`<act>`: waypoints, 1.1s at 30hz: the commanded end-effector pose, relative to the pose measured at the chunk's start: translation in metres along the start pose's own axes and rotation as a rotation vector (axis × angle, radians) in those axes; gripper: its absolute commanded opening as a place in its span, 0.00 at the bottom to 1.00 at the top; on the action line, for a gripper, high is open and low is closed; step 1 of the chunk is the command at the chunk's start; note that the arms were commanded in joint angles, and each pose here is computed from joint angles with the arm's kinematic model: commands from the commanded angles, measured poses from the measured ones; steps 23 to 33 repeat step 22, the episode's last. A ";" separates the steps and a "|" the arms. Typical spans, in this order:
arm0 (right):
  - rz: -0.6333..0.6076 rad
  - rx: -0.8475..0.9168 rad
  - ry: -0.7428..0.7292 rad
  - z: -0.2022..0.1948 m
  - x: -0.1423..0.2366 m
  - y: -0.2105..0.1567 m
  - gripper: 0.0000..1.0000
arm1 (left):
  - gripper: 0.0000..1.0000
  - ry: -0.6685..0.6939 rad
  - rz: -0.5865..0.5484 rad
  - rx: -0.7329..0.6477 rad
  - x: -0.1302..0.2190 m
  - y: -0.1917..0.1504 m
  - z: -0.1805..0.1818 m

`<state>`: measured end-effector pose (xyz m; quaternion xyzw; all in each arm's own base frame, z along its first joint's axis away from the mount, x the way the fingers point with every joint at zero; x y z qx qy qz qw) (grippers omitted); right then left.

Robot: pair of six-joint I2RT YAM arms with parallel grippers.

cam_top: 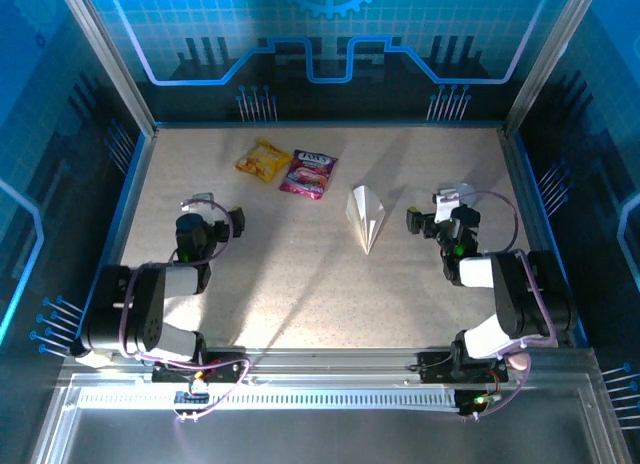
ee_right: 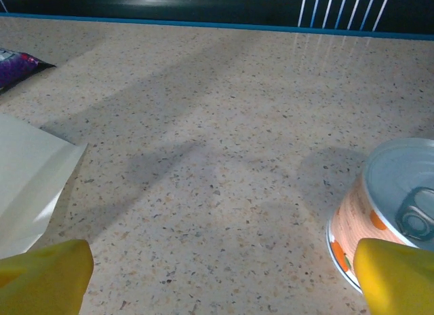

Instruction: Fold a paper plane with a square sheet of paper (fold left side to right side)

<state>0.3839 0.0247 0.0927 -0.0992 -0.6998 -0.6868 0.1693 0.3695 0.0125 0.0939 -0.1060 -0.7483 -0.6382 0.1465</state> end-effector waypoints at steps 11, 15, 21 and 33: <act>-0.033 0.050 -0.014 0.003 -0.004 0.012 0.99 | 1.00 -0.080 -0.048 -0.026 -0.012 0.009 -0.010; -0.032 0.049 -0.012 0.004 -0.004 0.012 0.99 | 1.00 -0.110 -0.033 -0.042 -0.013 0.008 -0.015; -0.033 0.049 -0.012 0.004 -0.004 0.012 0.99 | 1.00 -0.110 -0.033 -0.042 -0.013 0.008 -0.015; -0.033 0.049 -0.013 0.003 -0.004 0.012 0.99 | 1.00 -0.110 -0.032 -0.043 -0.013 0.008 -0.015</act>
Point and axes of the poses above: each hand's point on the last joint's axis, 136 mm out from that joint toward the fingers, its own x axis back along the fingers, its own z axis along the line the jaws close on, y = z × x, the point moved 1 cm from there along x, back along the fingers, and after that the axes turned 1 degree about -x, right-handed, at the moved point
